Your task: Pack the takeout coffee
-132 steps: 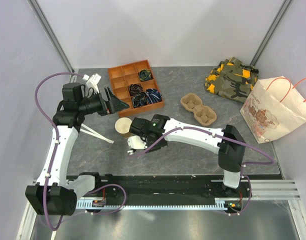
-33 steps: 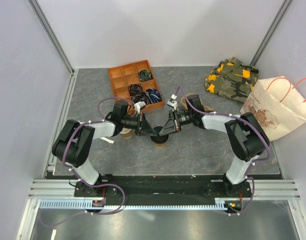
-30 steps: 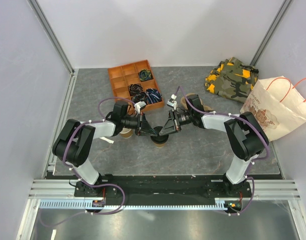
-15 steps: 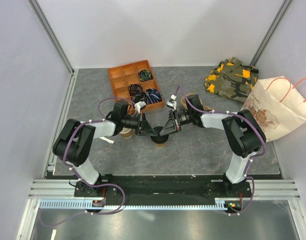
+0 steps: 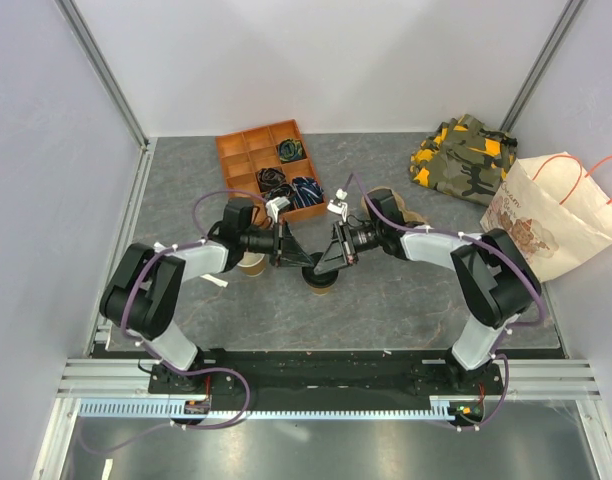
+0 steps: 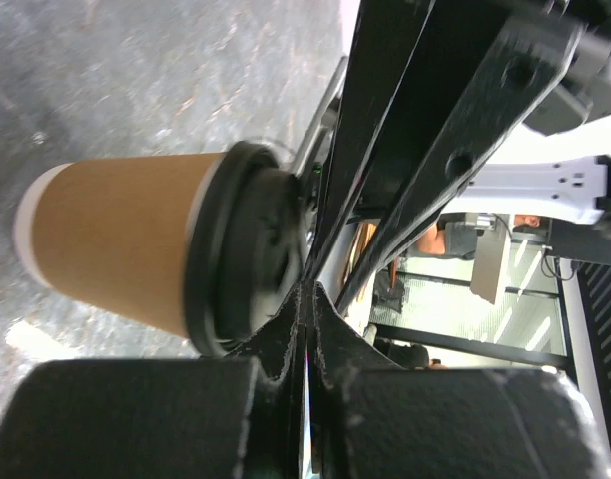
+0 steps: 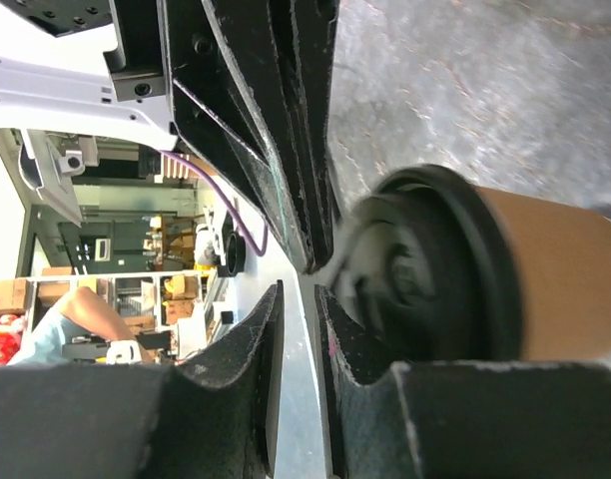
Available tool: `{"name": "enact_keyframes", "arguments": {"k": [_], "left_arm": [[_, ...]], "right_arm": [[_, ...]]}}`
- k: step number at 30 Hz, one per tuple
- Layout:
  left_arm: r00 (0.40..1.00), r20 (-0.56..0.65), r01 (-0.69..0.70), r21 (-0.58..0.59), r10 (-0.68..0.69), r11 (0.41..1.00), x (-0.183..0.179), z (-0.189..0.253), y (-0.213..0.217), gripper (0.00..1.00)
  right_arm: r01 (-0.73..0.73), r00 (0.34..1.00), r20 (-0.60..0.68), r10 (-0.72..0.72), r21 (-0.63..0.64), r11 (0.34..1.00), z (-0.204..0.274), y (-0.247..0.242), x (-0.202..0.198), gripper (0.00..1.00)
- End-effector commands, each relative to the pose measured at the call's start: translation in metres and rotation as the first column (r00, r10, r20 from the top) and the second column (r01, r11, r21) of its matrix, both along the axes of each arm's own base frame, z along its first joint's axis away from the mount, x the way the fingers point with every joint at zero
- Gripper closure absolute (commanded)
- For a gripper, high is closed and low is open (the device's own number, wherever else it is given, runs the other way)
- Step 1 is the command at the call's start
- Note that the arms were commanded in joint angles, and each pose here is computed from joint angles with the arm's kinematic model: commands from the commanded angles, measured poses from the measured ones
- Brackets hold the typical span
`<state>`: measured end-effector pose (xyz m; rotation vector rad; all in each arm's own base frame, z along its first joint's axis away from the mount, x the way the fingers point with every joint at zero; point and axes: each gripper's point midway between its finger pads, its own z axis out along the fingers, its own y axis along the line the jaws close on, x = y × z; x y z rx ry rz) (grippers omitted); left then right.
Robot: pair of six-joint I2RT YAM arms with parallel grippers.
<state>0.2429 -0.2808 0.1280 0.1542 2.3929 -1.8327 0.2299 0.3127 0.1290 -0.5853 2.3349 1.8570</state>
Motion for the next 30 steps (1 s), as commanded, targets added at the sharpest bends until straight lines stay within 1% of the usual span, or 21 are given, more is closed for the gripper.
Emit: {"name": "enact_keyframes", "arguments": {"k": [1,2,5,10,14,21,22,25,29,30], "left_arm": [[0.997,0.077,0.020,-0.089,-0.014,0.996,-0.006,0.040,-0.003,0.98],[0.995,0.097,0.034,-0.102,-0.025,0.994,-0.013,0.048,-0.004,0.98],[0.996,0.086,0.045,-0.101,-0.037,0.994,-0.027,0.048,-0.005,0.98],[0.996,0.065,0.072,-0.090,-0.066,0.993,-0.044,0.043,-0.013,0.98],[0.996,0.066,0.073,-0.079,-0.068,0.994,-0.045,0.038,-0.017,0.98],[0.998,0.022,0.051,-0.059,-0.050,0.997,-0.049,0.025,-0.012,0.98],[0.998,0.033,0.053,-0.066,-0.051,0.996,-0.050,0.028,-0.012,0.98],[0.998,0.043,0.038,-0.065,-0.036,0.997,-0.050,0.030,-0.013,0.98],[0.997,0.083,0.003,-0.057,0.001,0.998,-0.048,0.034,-0.017,0.98],[0.996,0.084,-0.010,-0.053,0.014,0.999,-0.048,0.033,-0.017,0.98]], "right_arm": [[0.014,0.995,0.096,-0.020,0.058,0.998,0.032,0.004,0.002,0.74],[0.020,0.995,0.097,-0.026,0.062,0.998,0.034,0.004,0.002,0.74],[0.039,0.996,0.081,-0.046,0.085,0.996,0.041,0.006,0.003,0.74],[0.079,0.996,0.025,-0.081,0.077,0.994,0.027,0.004,0.014,0.74],[0.130,0.991,-0.022,-0.129,0.097,0.987,0.025,-0.002,0.033,0.74],[0.106,0.994,-0.005,-0.106,0.123,0.987,0.034,-0.004,0.028,0.75],[0.107,0.994,0.001,-0.108,0.123,0.987,0.035,-0.005,0.028,0.75],[0.118,0.992,0.021,-0.121,0.102,0.988,0.035,-0.007,0.029,0.75],[0.199,0.980,0.019,-0.200,0.052,0.979,0.027,-0.003,0.044,0.75],[0.197,0.980,0.022,-0.198,0.043,0.979,0.024,-0.001,0.045,0.76]]}}
